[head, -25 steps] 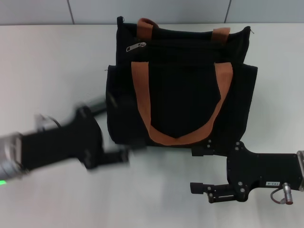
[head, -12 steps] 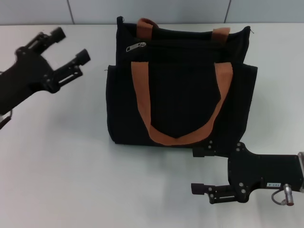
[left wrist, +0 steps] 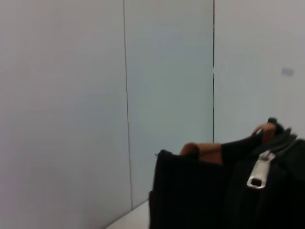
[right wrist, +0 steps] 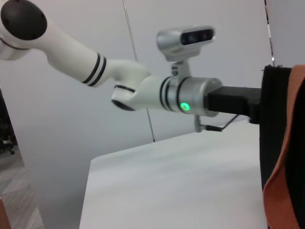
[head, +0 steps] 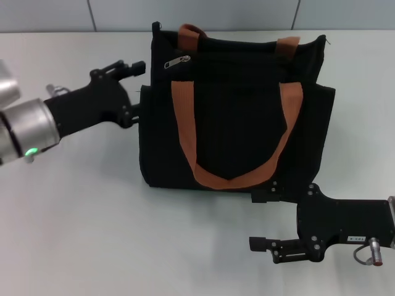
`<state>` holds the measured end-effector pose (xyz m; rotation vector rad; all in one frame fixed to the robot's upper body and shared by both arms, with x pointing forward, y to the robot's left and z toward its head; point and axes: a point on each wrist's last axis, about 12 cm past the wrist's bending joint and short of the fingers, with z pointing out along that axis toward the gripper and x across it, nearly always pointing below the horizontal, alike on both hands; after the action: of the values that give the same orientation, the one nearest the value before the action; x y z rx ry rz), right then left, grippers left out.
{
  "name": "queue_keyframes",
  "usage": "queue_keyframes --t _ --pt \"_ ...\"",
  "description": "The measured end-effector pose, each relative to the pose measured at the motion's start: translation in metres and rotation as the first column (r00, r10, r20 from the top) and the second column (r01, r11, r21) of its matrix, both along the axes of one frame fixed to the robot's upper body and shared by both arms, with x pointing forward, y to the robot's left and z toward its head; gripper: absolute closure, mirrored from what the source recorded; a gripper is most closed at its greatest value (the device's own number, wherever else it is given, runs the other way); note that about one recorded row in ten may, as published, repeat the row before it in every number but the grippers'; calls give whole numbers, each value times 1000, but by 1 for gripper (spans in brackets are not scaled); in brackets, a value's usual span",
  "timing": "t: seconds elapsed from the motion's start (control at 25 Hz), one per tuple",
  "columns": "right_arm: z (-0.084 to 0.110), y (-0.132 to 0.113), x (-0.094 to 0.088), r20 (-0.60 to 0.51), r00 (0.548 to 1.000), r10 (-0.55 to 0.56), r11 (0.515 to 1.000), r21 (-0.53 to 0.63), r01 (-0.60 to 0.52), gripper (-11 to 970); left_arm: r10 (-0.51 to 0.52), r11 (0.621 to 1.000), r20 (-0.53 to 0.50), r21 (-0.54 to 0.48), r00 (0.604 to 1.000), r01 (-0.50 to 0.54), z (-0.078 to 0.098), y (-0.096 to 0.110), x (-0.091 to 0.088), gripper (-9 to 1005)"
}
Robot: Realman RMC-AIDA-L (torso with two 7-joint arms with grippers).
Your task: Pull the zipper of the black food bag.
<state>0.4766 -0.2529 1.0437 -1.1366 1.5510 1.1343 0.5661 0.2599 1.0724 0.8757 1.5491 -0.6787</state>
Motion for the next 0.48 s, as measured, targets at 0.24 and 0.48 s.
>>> queue_keyframes --t 0.24,0.48 --pt "0 0 0 2 1000 0 1000 0 0 142 -23 999 46 25 999 22 12 -6 13 225" --pt "1 0 1 2 1000 -9 1000 10 9 142 44 994 75 -102 996 -36 16 5 4 232"
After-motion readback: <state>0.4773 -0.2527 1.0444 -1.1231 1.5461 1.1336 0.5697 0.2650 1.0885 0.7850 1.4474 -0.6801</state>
